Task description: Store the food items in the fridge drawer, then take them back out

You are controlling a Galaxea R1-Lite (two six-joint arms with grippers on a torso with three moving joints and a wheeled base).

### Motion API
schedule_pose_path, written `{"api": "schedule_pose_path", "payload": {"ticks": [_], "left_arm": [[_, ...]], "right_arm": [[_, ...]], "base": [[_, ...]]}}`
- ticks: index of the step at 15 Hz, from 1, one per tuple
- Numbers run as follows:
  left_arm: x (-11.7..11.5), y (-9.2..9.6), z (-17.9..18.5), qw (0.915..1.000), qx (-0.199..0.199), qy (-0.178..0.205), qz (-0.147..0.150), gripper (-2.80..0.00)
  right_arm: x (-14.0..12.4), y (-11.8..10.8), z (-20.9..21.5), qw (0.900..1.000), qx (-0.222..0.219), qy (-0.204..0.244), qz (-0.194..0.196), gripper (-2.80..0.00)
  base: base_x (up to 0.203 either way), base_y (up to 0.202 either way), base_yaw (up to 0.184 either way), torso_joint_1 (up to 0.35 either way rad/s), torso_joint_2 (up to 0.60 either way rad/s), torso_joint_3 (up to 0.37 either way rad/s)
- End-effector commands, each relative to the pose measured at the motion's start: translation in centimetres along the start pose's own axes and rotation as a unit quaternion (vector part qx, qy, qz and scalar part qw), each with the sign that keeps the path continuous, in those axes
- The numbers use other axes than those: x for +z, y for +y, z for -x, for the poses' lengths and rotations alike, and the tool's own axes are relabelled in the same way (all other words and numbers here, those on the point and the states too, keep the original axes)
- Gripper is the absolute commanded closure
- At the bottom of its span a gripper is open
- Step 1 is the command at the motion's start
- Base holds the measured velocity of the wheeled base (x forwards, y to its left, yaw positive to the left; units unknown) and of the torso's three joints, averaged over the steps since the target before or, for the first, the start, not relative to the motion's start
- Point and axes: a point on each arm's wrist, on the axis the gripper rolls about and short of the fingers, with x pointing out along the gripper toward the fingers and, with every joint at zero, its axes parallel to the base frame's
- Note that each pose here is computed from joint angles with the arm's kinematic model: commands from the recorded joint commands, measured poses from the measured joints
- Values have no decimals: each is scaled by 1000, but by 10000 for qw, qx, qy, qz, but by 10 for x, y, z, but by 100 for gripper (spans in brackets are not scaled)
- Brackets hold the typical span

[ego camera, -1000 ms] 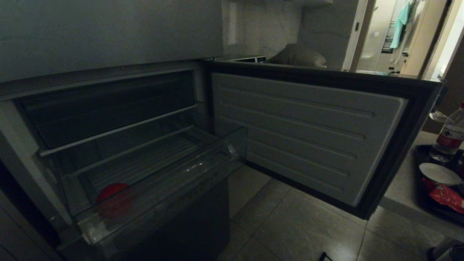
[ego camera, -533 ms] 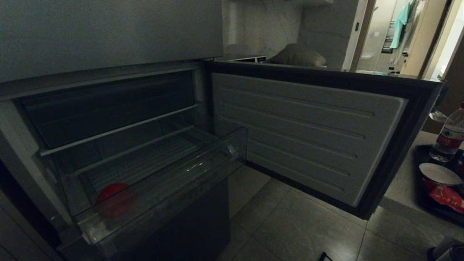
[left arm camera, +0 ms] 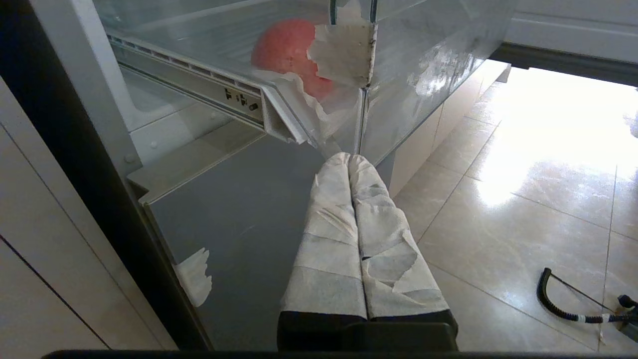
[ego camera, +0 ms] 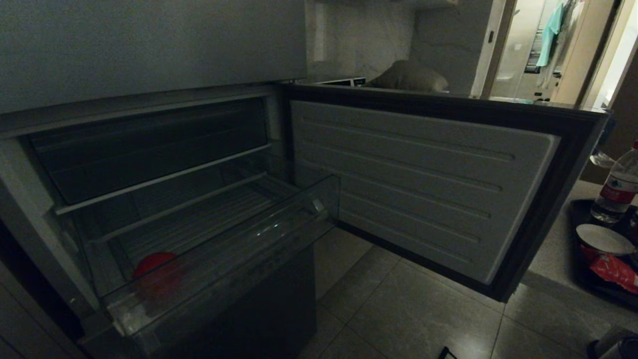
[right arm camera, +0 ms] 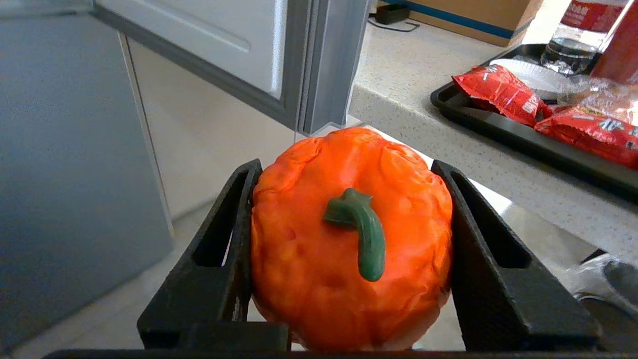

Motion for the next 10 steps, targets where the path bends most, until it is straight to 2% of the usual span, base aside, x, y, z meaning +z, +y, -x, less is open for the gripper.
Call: {"api": "schedule_pose_path", "payload": {"ticks": [1,6,10], "left_arm": [[0,0,0,10000,1,-3,2,0],[0,0,0,10000,1,-3,2,0],[0,0,0,10000,1,-3,2,0]], "right_arm": [[0,0,0,10000,-14,-22,-68,0],[0,0,0,9999,-8,-25,-102,0],[0,0,0,9999,-8,-22,-102,0]], "base": [[0,0,0,0,0,0],[0,0,0,0,0,0],[-1,-5,144,0,0,3]]}}
